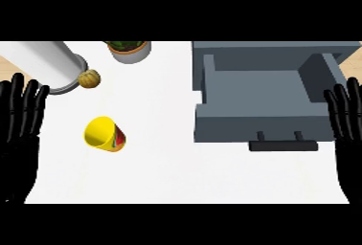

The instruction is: Pick up the cup, place it into the drawer and close the drawer

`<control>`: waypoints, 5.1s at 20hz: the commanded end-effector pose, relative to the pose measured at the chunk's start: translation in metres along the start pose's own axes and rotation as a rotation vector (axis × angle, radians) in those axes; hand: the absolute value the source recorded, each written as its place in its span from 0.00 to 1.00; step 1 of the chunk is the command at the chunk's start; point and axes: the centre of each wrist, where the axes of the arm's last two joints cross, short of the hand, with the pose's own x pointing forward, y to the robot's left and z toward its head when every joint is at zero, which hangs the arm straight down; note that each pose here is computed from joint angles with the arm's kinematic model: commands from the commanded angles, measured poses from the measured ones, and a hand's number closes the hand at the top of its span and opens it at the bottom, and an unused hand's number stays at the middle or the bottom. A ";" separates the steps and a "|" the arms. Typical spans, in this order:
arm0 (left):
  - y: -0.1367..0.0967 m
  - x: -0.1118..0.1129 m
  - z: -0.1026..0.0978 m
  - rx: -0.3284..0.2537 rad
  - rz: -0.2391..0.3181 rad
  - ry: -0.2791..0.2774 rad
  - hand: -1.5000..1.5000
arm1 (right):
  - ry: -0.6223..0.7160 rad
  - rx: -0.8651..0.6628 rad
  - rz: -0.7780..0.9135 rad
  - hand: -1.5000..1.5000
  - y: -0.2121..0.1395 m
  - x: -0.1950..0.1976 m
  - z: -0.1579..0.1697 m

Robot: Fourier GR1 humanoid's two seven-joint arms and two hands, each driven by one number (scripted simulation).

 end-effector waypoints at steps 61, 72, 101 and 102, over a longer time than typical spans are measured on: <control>0.069 -0.263 0.113 0.190 0.102 0.398 0.00 | 0.020 0.141 0.039 0.00 -0.008 -0.013 -0.025; 0.064 -0.265 0.113 0.181 0.129 0.385 0.00 | 0.019 0.140 0.040 0.00 -0.017 -0.018 -0.009; 0.014 -0.268 0.066 0.049 0.531 0.197 1.00 | 0.044 0.165 0.031 0.00 -0.014 -0.028 -0.020; 0.019 -0.267 0.070 0.052 0.510 0.173 1.00 | 0.040 0.157 0.050 0.00 0.008 -0.032 -0.021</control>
